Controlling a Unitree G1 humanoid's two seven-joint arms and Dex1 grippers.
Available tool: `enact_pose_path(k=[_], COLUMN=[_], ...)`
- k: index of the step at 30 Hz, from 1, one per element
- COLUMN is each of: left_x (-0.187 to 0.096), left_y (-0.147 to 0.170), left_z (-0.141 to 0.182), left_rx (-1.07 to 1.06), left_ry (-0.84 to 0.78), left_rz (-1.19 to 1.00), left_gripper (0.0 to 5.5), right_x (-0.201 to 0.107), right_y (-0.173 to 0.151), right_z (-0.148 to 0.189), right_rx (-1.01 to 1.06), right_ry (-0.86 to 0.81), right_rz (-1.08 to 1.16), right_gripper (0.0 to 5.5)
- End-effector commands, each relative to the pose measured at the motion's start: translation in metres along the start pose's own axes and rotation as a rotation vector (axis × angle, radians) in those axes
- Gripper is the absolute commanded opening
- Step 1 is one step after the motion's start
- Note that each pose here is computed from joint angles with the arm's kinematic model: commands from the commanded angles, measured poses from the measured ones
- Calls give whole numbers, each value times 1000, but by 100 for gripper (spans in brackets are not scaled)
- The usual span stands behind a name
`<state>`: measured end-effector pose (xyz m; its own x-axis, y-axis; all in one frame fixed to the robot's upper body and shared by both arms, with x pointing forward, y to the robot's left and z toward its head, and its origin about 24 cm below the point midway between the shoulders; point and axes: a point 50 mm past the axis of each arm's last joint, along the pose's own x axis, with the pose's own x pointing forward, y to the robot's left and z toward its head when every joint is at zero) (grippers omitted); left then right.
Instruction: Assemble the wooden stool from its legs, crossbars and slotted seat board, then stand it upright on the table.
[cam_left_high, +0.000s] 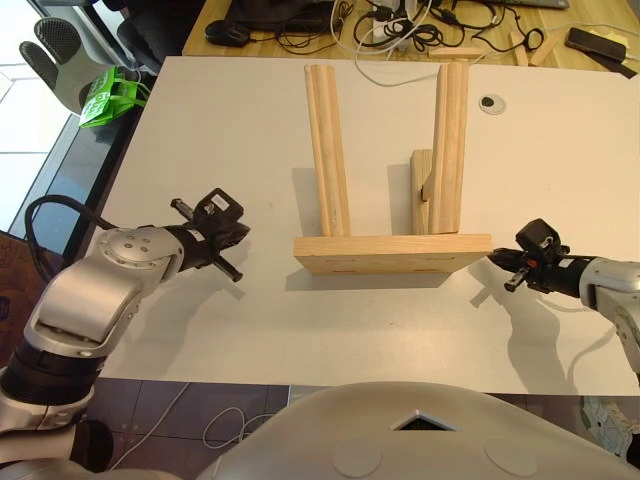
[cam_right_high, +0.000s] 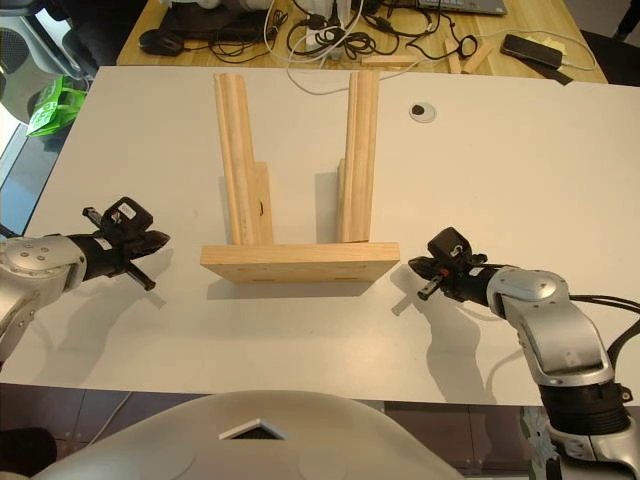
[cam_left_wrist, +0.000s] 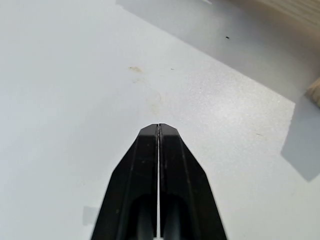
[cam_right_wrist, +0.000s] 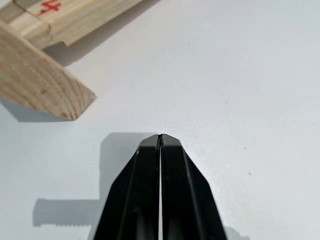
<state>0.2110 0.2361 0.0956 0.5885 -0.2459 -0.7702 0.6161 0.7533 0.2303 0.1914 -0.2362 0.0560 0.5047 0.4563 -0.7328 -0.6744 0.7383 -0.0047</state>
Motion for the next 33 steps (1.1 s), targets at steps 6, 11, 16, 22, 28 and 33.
enact_pose_path(k=[6,11,16,22,28,33], left_x=[8,11,14,16,15,18], left_y=[-23,-33,-38,-42,-44,-47], left_z=[0,1,1,1,0,0], left_rx=[-34,-44,-59,-62,-48,-46], left_ry=[-15,-19,-23,-25,-15,-16], left_rz=[-72,-116,-124,-138,-152,-162], left_gripper=[3,3,3,3,3,3], right_x=[0,4,7,7,6,7], right_y=[2,7,10,12,11,9], right_z=[-9,-10,-10,-12,-14,-13], right_rx=[-45,-59,-71,-76,-77,-83], right_ry=[93,104,111,123,139,139], right_rz=[16,40,57,69,69,63], right_gripper=[0,0,0,0,0,0])
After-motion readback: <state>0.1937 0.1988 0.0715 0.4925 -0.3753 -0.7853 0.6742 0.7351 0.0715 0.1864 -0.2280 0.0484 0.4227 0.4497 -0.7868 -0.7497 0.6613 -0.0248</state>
